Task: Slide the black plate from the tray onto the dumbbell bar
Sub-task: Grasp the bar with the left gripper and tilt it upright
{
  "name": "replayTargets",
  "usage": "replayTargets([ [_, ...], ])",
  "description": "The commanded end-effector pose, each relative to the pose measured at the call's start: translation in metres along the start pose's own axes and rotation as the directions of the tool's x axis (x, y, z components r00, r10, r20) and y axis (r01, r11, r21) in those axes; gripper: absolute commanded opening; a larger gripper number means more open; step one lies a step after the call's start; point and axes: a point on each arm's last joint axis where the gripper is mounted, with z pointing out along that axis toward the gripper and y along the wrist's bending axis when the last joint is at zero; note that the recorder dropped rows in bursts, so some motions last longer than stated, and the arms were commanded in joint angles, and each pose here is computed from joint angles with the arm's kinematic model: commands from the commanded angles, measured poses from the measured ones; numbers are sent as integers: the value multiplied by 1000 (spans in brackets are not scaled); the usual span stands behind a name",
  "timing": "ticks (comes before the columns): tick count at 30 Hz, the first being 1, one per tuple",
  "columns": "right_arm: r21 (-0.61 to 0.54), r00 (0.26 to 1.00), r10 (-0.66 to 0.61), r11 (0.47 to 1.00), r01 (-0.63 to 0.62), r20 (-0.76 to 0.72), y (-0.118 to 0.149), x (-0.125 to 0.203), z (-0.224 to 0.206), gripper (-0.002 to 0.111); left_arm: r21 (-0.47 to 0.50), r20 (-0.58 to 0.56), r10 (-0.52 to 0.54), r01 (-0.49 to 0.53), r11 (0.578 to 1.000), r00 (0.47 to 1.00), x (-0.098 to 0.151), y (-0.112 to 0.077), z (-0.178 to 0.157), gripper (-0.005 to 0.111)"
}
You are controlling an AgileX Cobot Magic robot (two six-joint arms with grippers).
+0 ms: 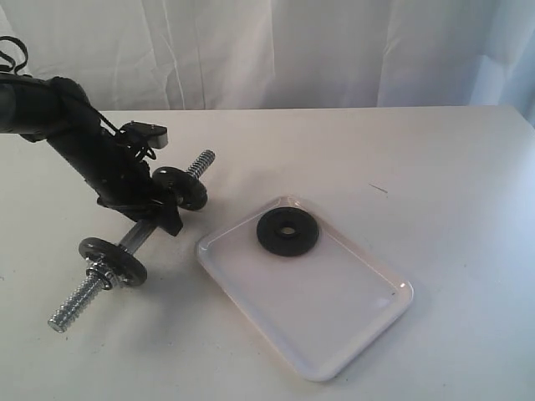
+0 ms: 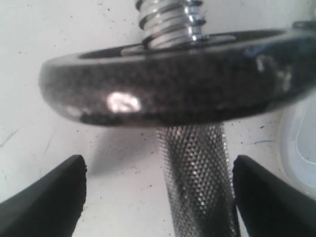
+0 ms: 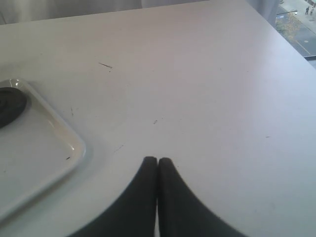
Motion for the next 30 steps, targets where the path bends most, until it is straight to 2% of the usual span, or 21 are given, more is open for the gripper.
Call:
replayTargets([
  [1, 5, 1000, 1, 1000, -1, 9, -1, 1, 0, 0, 29, -7, 1, -1, 1000, 1000, -3, -10, 0, 82],
  [9, 5, 1000, 1, 1000, -1, 9, -1, 1, 0, 0, 9, 24, 55, -55, 998, 998, -10, -28, 7, 82],
  [12, 5, 1000, 1, 1000, -1, 9, -1, 1, 0, 0, 13, 13, 51, -51, 999, 999, -9, -27, 12, 82],
  [17, 5, 1000, 1, 1000, -1, 9, -1, 1, 0, 0, 47, -76, 51, -47, 998, 996, 1, -25, 29, 82],
  [24, 5, 1000, 13, 1000, -13, 7, -1, 1, 0, 0, 47, -66, 38, -35, 998, 997, 1, -24, 33, 81],
  [26, 5, 1000, 15, 1000, -15, 7, -1, 1, 0, 0, 46, -64, 35, -32, 998, 997, 1, -24, 33, 66],
  [30, 5, 1000, 15, 1000, -15, 7, -1, 1, 0, 0, 55, -77, 36, -32, 998, 996, 2, -24, 33, 15],
])
